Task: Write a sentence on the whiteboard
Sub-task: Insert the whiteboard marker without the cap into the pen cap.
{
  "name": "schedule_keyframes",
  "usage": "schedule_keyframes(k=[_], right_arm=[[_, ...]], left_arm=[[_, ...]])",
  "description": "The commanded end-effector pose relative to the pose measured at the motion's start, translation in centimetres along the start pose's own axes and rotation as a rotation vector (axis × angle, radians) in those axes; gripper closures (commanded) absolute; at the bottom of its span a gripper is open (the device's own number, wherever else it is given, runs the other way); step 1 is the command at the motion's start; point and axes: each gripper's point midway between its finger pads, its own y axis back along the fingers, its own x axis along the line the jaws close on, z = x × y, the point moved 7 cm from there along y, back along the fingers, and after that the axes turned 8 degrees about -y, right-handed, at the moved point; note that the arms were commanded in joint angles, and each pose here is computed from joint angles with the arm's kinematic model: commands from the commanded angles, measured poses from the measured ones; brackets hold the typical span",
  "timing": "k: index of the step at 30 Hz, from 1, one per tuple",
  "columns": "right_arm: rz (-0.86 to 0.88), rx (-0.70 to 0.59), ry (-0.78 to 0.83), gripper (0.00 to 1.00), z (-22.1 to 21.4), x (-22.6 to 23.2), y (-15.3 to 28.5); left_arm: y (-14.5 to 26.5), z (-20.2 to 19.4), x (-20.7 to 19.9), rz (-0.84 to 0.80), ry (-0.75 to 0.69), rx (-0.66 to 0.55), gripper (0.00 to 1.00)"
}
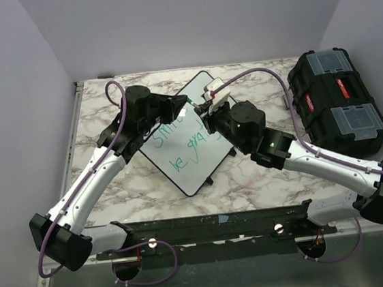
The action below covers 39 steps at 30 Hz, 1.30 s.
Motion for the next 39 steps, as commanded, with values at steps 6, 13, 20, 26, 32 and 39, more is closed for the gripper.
schedule_keyframes(k=[6,13,20,26,32,39], right_arm=[[-0.079,-0.026,-0.013,0.99,-1.1,-0.2,-1.2],[-0.091,-0.093,-0.118,0.99,-0.9,0.1,-1.7],[-0.081,-0.16,-0.286,0.99,0.1,-0.1,-2.0],[-0.008,-0.212,-0.459,0.99,1.7,-1.3,-2.5],[0.079,-0.243,-0.499,0.99,2.7,-1.1,-2.3],[0.322,-0.268,-0.607,0.99,3.3,-1.6,-1.9]], left_arm=[[2.6,-1.8,-3.0,-0.12,-0.064,0.002,1.0],[3.7,-3.2,-4.0,-0.2,-0.084,0.043,1.0],[4.7,-4.3,-4.6,-0.26,-0.081,0.074,1.0],[5.4,-5.1,-5.1,-0.3,-0.082,0.093,1.0],[5.5,-5.5,-5.3,-0.322,-0.088,0.1,1.0],[5.8,-6.1,-5.5,-0.349,-0.096,0.121,1.0]])
